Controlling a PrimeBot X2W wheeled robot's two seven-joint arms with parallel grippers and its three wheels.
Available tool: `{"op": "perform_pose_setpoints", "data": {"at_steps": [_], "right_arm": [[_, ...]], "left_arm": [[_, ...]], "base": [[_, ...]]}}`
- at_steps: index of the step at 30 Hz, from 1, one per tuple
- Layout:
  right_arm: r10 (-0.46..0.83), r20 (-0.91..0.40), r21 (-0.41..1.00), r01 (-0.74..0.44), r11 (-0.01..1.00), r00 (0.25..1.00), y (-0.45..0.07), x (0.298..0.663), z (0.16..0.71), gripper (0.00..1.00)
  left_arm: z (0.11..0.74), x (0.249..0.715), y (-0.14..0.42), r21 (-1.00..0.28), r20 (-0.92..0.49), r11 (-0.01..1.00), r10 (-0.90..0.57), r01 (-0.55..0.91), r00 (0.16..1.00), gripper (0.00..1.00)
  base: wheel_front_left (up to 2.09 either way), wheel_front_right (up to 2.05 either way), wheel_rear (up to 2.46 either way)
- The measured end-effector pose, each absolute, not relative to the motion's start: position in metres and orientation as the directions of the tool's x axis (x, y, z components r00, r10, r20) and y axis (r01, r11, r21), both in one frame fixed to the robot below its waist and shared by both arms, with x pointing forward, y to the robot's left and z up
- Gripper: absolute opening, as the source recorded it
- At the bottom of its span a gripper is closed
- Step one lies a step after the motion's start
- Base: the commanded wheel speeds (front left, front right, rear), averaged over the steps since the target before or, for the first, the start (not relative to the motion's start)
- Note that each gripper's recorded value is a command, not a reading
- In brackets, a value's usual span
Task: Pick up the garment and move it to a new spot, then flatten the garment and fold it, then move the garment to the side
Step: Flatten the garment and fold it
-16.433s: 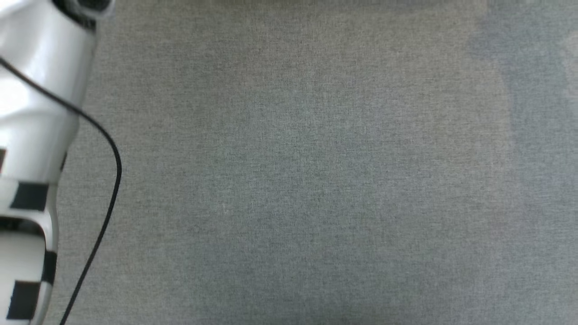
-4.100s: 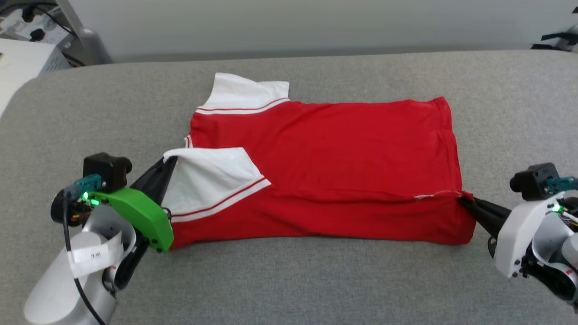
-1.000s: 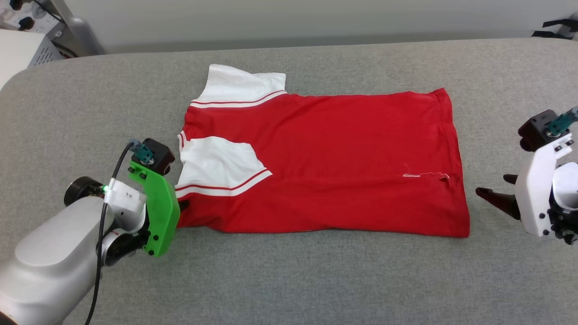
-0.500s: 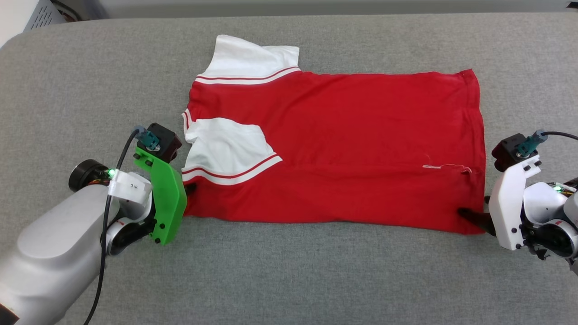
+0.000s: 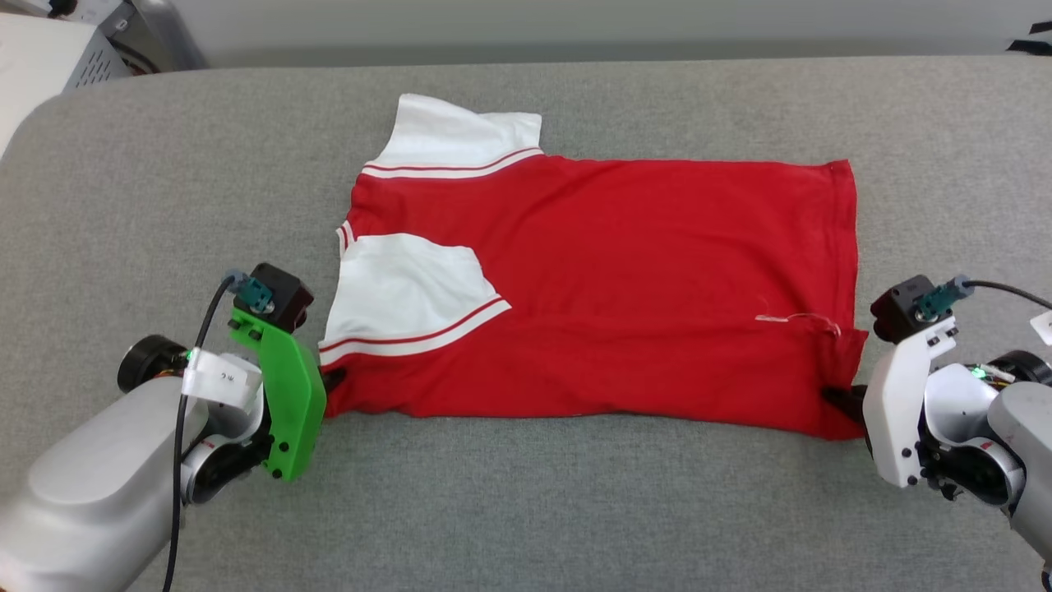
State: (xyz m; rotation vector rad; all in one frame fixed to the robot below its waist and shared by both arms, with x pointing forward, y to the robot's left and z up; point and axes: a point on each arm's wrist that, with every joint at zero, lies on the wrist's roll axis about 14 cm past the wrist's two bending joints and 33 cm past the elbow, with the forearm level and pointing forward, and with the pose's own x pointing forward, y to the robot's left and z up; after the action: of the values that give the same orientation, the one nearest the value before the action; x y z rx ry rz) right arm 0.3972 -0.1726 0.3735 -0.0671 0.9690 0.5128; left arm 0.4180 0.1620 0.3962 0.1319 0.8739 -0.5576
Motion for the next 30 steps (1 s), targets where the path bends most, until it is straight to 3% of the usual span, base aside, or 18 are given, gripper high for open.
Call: {"op": "perform_pose_setpoints", "data": {"at_steps": [13, 20, 30], "right_arm": [[0.380, -0.736, 0.125, -0.439, 0.890, 0.560, -0.206, 0.359, 0.421, 0.00], [0.357, -0.751, 0.127, -0.409, 0.904, 0.556, -0.221, 0.338, 0.423, 0.00], [0.348, -0.802, 0.204, -0.324, 0.924, 0.485, -0.218, 0.326, 0.385, 0.00]], "left_arm": [[0.422, 0.373, 0.163, -0.119, -0.731, 0.844, -0.431, 0.524, 0.529, 0.00], [0.417, 0.341, 0.156, -0.162, -0.741, 0.842, -0.448, 0.514, 0.500, 0.00], [0.382, 0.325, 0.157, -0.234, -0.784, 0.870, -0.433, 0.435, 0.444, 0.00]], "base": [[0.00, 0.00, 0.00], [0.00, 0.00, 0.00], [0.00, 0.00, 0.00]]}}
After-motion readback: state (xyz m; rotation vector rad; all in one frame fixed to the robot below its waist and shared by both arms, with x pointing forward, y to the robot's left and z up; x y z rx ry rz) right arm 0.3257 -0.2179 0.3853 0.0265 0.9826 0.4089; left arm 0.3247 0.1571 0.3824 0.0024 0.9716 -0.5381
